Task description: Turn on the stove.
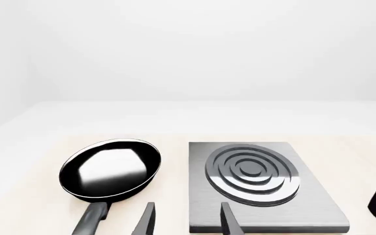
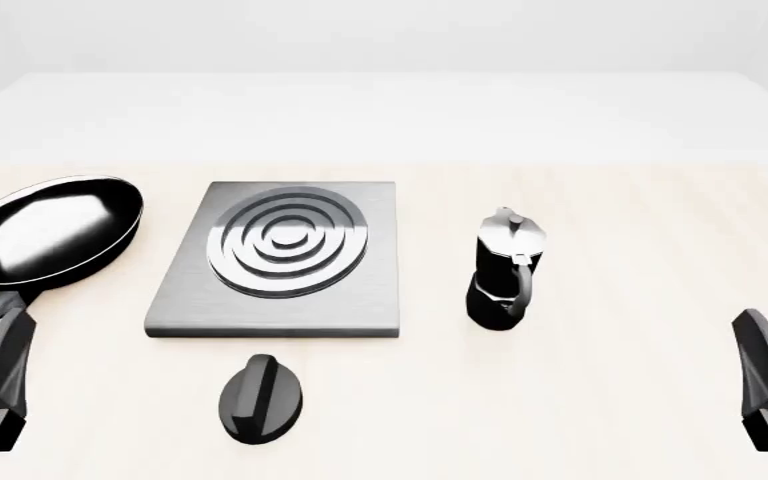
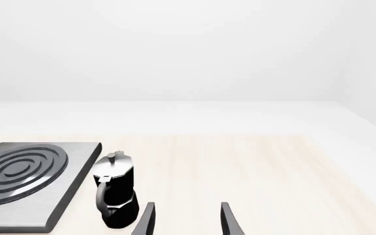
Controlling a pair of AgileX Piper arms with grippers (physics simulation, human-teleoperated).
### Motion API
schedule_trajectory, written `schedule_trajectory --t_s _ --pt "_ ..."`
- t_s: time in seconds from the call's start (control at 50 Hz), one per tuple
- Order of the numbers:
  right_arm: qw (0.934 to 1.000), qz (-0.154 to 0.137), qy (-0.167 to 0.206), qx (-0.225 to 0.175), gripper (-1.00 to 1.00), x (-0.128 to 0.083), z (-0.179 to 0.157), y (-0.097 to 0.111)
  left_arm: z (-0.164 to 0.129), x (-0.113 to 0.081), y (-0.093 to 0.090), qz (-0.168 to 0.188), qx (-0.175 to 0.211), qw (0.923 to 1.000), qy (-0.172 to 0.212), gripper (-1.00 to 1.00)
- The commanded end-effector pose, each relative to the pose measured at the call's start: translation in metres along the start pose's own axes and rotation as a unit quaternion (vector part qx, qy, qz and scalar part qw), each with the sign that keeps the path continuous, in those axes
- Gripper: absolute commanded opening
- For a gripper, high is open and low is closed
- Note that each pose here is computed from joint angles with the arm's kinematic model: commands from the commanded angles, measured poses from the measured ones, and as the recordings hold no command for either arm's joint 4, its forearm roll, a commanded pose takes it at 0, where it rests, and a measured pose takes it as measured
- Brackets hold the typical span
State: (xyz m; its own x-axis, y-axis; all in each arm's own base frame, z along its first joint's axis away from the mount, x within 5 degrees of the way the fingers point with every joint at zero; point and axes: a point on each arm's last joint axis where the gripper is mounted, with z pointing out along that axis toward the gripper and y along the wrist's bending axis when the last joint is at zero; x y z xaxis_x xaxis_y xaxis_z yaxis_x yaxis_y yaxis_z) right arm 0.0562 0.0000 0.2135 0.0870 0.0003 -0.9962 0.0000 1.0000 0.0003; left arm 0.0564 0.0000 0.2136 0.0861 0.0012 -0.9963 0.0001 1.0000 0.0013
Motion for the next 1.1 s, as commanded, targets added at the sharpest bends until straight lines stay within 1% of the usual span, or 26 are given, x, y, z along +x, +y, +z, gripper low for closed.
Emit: schedule_trajectory --t_s 0.02,0.06,0.08,0.14,0.16,0.24,0.3,0.34,0.36,0.38,0.4,0.42,0.46,0.48,0.5,0.52,0.64,0.7,0.78,0.82,0.84,0.88,0.9,0.96,1.0,1.1 --pt "1.0000 0.001 0.000 0.001 1.00 -0.001 0.000 0.000 0.002 0.000 0.000 0.013 -0.004 0.9999 0.005 1.00" --pt "1.0000 0.002 -0.001 0.001 1.00 -0.002 0.000 0.000 0.001 -0.001 0.000 0.012 -0.004 0.9999 0.004 1.00" --pt "1.0000 0.007 -0.003 0.001 1.00 -0.002 0.000 0.000 0.002 -0.002 0.001 0.025 -0.011 0.9996 0.010 1.00" --pt "1.0000 0.008 -0.005 0.002 1.00 -0.002 0.000 0.000 0.005 -0.001 0.001 0.038 -0.008 0.9990 0.022 1.00" --pt "1.0000 0.008 -0.006 0.002 1.00 -0.002 0.000 0.000 0.003 -0.003 0.002 0.035 -0.012 0.9992 0.018 1.00" --pt "0.9999 0.010 -0.009 0.001 1.00 -0.002 0.000 0.000 0.011 -0.004 0.002 0.055 -0.009 0.9975 0.044 1.00" --pt "0.9999 0.012 -0.009 0.002 1.00 -0.003 0.000 0.000 0.014 -0.007 0.002 0.052 -0.011 0.9974 0.049 1.00" --pt "0.9998 0.015 -0.015 0.002 1.00 -0.005 0.000 0.000 0.019 -0.010 -0.002 0.053 0.016 0.9966 0.062 1.00" --pt "0.9998 0.015 -0.015 0.002 1.00 -0.005 0.000 0.000 0.019 -0.010 -0.002 0.053 0.016 0.9966 0.062 1.00" --pt "0.9997 0.016 -0.017 0.001 1.00 -0.005 0.000 0.000 0.025 -0.010 -0.003 0.043 0.019 0.9957 0.080 1.00" --pt "0.9997 0.016 -0.017 0.001 1.00 -0.005 0.000 0.000 0.026 -0.010 -0.003 0.043 0.019 0.9957 0.080 1.00" --pt "0.9997 0.018 -0.018 0.001 1.00 -0.005 0.000 0.000 0.029 -0.009 -0.004 0.054 0.030 0.9941 0.090 1.00" --pt "0.9996 0.019 -0.019 0.001 1.00 -0.005 0.000 0.000 0.030 -0.011 -0.004 0.052 0.029 0.9939 0.092 1.00" --pt "0.9996 0.018 -0.020 0.000 1.00 -0.006 0.000 0.000 0.035 -0.014 -0.006 0.061 0.041 0.9919 0.103 1.00" --pt "0.9996 0.018 -0.020 0.000 1.00 -0.006 0.000 0.000 0.035 -0.014 -0.006 0.061 0.041 0.9919 0.103 1.00" --pt "0.9996 0.018 -0.020 0.000 1.00 -0.006 0.000 0.000 0.038 -0.023 -0.008 0.052 0.051 0.9917 0.107 1.00" --pt "0.9996 0.019 -0.023 -0.002 1.00 -0.006 0.000 0.000 0.049 -0.037 -0.011 0.048 0.060 0.9900 0.118 1.00" --pt "0.9996 0.018 -0.023 -0.002 1.00 -0.006 0.000 0.000 0.056 -0.039 -0.015 0.042 0.074 0.9872 0.135 1.00" --pt "0.9996 0.018 -0.022 -0.002 1.00 -0.005 0.000 0.000 0.062 -0.039 -0.019 0.051 0.090 0.9839 0.146 1.00" --pt "0.9996 0.018 -0.022 -0.002 1.00 -0.005 0.000 0.000 0.068 -0.038 -0.021 0.054 0.093 0.9811 0.161 1.00" --pt "0.9996 0.018 -0.021 -0.002 1.00 -0.005 0.000 0.000 0.073 -0.038 -0.022 0.045 0.095 0.9793 0.173 1.00" --pt "0.9997 0.017 -0.020 -0.002 1.00 -0.005 0.000 0.000 0.078 -0.040 -0.023 0.048 0.095 0.9775 0.182 1.00" --pt "0.9997 0.016 -0.019 -0.002 1.00 -0.005 0.000 0.000 0.083 -0.041 -0.026 0.037 0.100 0.9750 0.195 1.00" --pt "0.9997 0.017 -0.018 -0.003 1.00 -0.004 0.000 0.000 0.085 -0.046 -0.029 0.052 0.113 0.9728 0.195 1.00" --pt "0.9997 0.016 -0.018 -0.003 1.00 -0.004 0.000 0.000 0.088 -0.046 -0.029 0.058 0.113 0.9719 0.199 1.00" --pt "0.9997 0.015 -0.019 -0.003 1.00 -0.005 0.000 0.000 0.097 -0.041 -0.033 0.058 0.117 0.9683 0.213 1.00"
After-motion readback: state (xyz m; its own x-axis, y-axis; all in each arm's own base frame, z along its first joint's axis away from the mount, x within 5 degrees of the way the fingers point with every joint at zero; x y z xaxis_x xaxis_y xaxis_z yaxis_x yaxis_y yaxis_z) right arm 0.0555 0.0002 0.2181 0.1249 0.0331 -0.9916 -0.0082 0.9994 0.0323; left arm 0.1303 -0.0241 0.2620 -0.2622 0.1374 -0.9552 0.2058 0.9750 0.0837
